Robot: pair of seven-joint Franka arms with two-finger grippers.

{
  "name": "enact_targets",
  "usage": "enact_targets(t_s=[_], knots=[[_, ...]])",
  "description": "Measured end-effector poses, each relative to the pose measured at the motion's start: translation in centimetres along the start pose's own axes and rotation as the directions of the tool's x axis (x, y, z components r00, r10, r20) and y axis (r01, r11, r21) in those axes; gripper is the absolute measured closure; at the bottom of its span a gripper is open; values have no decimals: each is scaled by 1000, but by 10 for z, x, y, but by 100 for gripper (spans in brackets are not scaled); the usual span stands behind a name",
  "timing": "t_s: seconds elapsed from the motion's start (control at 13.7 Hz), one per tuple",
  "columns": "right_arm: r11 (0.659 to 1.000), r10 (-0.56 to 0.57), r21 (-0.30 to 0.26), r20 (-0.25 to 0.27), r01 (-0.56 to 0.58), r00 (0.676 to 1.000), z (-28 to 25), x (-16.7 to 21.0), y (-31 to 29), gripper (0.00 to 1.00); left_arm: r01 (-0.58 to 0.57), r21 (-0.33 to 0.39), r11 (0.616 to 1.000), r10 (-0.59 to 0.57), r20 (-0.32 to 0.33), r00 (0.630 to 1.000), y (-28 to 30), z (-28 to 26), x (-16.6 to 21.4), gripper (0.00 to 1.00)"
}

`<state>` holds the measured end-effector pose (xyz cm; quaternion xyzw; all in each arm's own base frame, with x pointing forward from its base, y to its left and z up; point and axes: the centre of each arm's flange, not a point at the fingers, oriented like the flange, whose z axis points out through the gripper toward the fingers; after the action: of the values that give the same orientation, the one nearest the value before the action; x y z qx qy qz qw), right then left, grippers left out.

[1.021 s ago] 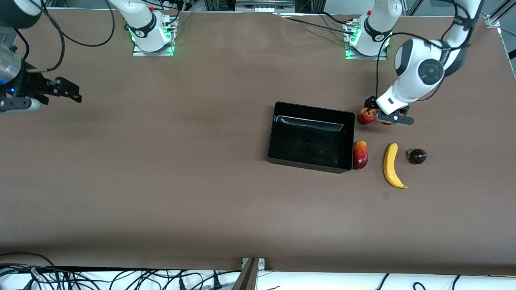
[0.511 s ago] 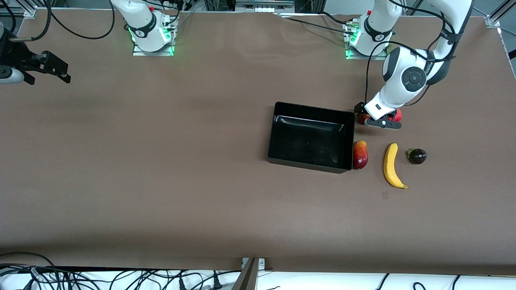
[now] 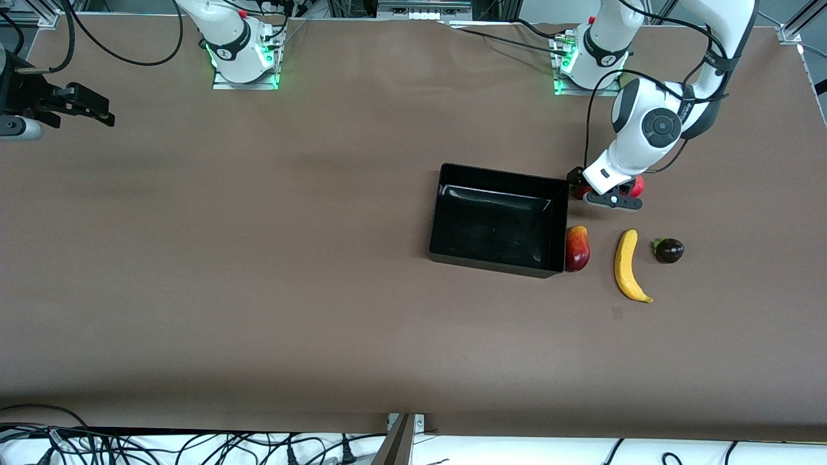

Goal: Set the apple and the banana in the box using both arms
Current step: 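Lift the red apple off the table with the left gripper, then carry the red apple over the black box with the left gripper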

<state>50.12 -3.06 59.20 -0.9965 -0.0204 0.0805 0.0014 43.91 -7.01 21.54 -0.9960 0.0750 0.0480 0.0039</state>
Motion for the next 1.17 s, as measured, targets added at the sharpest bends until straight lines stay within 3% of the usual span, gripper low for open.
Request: enact_targets(t_s=[0.88,1.02,1.17], knots=[[1000,2,0,2,-2,1000,0,1,1,0,7,-5,1000,-6,60,998,-11,24,-5,0],[1000,3,1,3,-3,1000,0,1,2,0,7,-5,1000,-6,69,998,-11,26,-6,4],[1000,3,1,3,-3,1000,0,1,2,0,5,-5,1000,-5,82,997,-10,26,-8,26]])
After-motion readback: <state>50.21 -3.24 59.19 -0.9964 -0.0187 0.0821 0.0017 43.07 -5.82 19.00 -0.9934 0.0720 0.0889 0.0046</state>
